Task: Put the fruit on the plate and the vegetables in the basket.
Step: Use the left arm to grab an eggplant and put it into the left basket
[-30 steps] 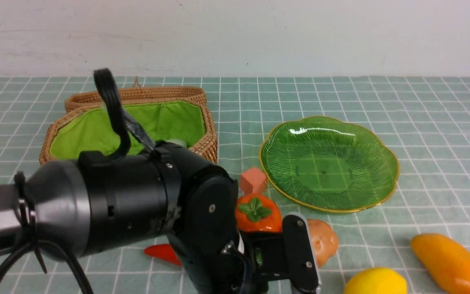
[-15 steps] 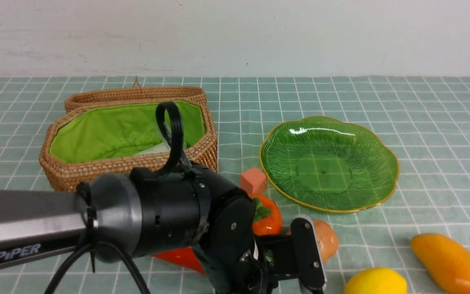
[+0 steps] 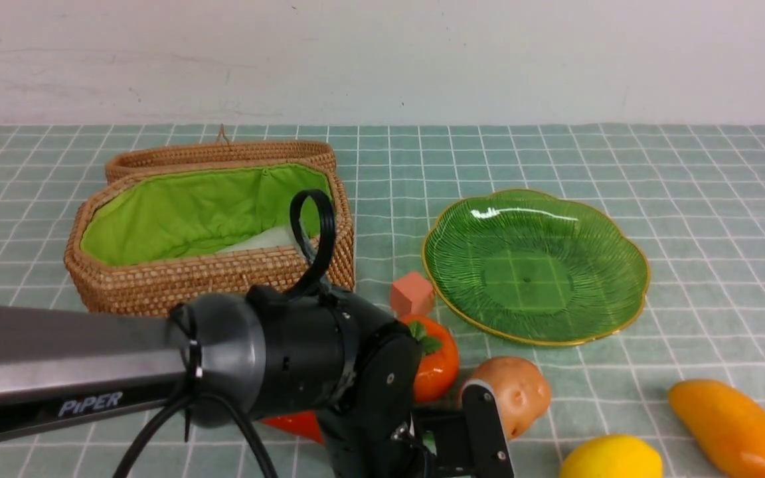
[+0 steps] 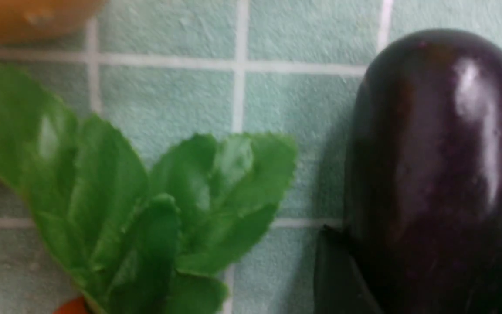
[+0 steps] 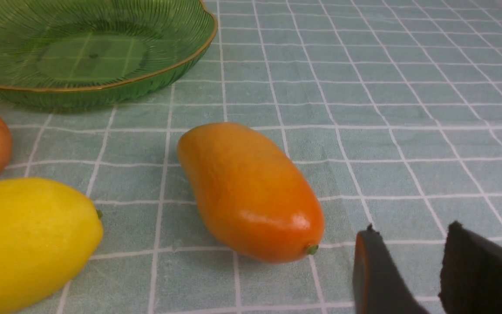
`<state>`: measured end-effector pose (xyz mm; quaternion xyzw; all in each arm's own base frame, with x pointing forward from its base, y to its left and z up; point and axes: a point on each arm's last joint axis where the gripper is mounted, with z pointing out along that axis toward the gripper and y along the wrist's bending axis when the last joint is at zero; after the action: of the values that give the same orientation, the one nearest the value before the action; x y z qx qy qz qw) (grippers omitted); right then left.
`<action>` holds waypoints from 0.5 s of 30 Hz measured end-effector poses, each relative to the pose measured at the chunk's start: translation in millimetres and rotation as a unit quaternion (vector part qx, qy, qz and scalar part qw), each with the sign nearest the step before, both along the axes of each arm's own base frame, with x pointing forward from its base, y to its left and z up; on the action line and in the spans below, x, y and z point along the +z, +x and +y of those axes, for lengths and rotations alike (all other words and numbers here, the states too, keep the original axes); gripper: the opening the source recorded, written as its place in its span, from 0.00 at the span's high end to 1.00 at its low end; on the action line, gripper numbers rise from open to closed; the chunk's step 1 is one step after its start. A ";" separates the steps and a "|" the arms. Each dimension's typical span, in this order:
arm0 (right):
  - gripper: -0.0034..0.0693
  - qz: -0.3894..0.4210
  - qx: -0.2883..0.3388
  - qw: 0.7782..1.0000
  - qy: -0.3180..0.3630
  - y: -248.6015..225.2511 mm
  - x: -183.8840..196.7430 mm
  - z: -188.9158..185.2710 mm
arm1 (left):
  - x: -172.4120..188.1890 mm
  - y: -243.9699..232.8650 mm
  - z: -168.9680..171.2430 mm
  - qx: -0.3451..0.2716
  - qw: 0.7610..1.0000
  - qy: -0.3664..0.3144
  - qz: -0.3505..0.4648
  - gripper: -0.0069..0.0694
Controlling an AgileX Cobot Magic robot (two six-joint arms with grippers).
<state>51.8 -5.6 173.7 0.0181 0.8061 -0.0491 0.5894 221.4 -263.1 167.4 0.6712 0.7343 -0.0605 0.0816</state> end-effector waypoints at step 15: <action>0.62 0.000 0.000 1.000 0.000 0.0 0.0 0.0 | 119.8 26.0 97.7 0.107 0.978 -0.032 -0.173 0.43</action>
<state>51.8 -5.6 173.7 0.0181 0.8061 -0.0491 0.5894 247.4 -165.5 287.2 0.5859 0.7745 0.0427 0.2348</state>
